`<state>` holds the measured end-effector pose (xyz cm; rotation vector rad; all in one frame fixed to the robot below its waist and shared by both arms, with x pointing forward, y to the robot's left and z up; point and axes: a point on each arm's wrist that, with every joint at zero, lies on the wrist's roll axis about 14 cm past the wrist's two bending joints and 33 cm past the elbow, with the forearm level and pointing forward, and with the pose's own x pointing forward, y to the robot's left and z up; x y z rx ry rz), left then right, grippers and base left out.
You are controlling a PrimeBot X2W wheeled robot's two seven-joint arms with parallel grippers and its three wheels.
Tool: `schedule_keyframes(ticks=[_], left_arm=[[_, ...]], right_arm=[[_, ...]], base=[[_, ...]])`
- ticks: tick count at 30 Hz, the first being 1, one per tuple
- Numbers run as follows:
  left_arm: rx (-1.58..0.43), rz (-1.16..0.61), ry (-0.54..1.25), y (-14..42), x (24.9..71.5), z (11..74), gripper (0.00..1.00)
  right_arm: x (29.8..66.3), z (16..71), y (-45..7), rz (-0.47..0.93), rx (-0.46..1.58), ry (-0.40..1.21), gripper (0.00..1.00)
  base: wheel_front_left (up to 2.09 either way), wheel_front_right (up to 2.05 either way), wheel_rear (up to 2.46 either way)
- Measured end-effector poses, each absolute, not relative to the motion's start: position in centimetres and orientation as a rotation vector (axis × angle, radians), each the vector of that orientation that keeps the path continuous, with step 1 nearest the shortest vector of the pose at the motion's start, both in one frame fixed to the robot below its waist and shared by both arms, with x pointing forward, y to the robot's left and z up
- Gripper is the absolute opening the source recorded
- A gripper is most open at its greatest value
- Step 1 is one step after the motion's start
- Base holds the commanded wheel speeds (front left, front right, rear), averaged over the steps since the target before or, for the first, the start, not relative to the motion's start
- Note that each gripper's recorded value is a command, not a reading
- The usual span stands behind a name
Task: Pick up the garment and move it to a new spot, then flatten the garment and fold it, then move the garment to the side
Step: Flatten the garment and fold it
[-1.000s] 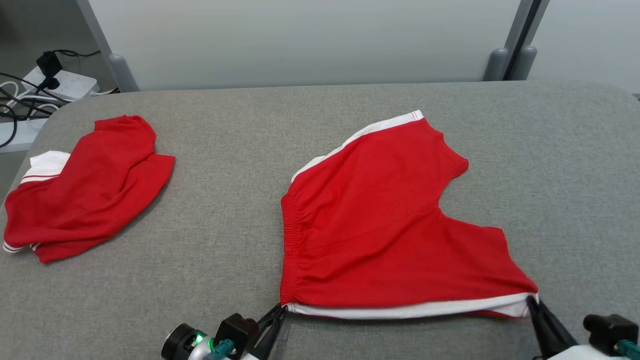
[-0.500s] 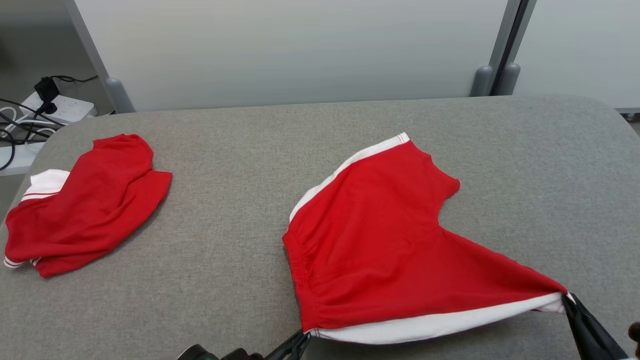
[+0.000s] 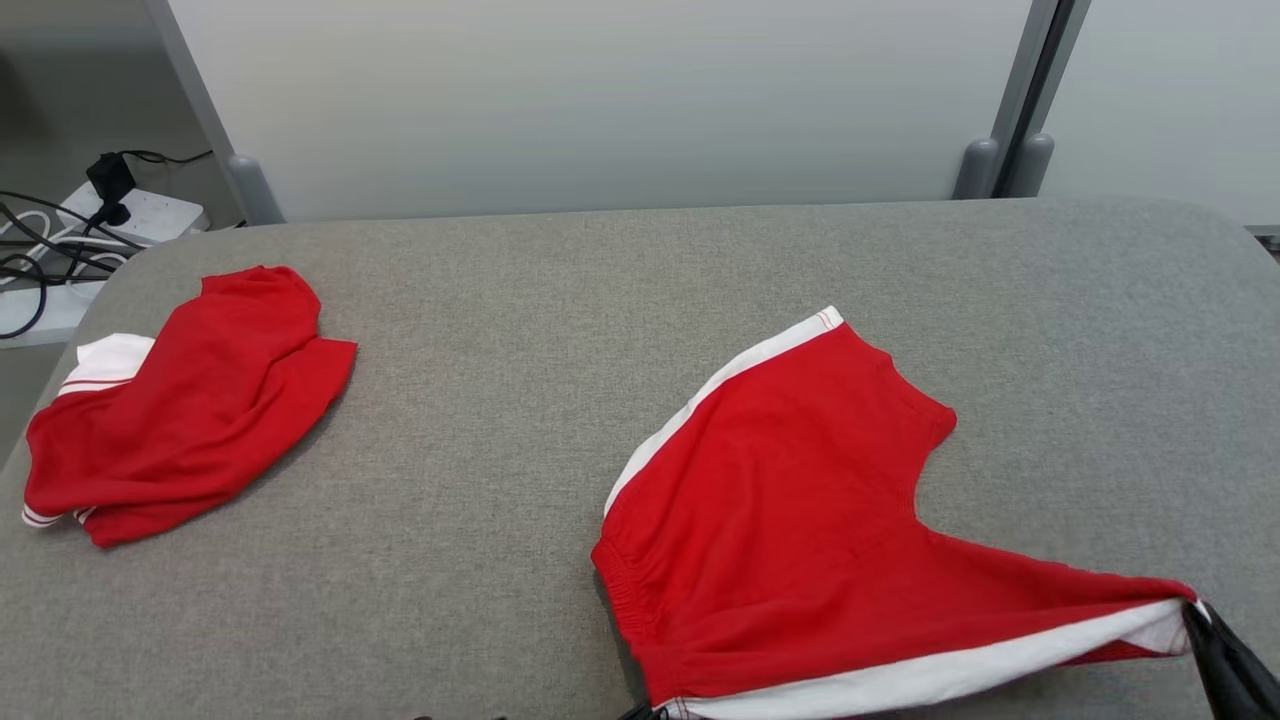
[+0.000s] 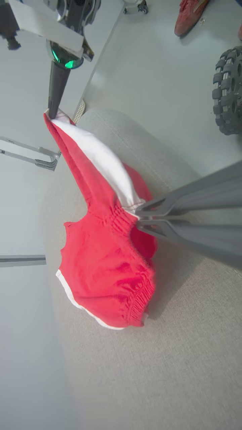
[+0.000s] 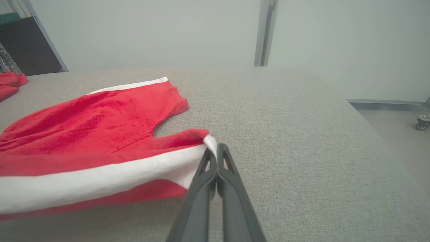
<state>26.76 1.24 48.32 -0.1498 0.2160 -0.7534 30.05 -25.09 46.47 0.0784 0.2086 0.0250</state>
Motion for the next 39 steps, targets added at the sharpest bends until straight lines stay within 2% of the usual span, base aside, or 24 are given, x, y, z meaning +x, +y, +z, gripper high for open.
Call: schedule_keyframes(ticks=[5, 10, 20, 35, 37, 39], left_arm=[[-0.231, -0.699, 0.267, 1.6, 28.2, 47.2, 0.00], [-0.297, -0.640, 0.256, 2.1, 31.7, 47.2, 0.00], [-0.336, -0.539, 0.311, 3.7, 37.8, 45.1, 0.00], [-0.369, -0.461, 0.387, 4.9, 42.3, 41.5, 0.00], [-0.366, -0.458, 0.393, 5.0, 42.4, 41.2, 0.06], [-0.370, -0.447, 0.397, 5.4, 42.6, 40.9, 0.07]], right_arm=[[33.3, 46.1, -23.9, 0.057, 0.082, 0.241, 0.00], [38.2, 46.8, -23.4, 0.077, 0.049, 0.245, 0.00], [48.0, 47.4, -19.3, 0.191, -0.031, 0.259, 0.00], [56.6, 45.2, -13.8, 0.334, -0.174, 0.293, 0.00], [57.4, 44.8, -13.4, 0.342, -0.183, 0.296, 0.00], [57.9, 44.4, -12.8, 0.354, -0.191, 0.303, 0.00]], base=[[0.00, 0.00, 0.00], [0.00, 0.00, 0.00], [0.00, 0.00, 0.00], [0.00, 0.00, 0.00], [0.00, 0.00, 0.00], [0.00, 0.00, 0.00]])
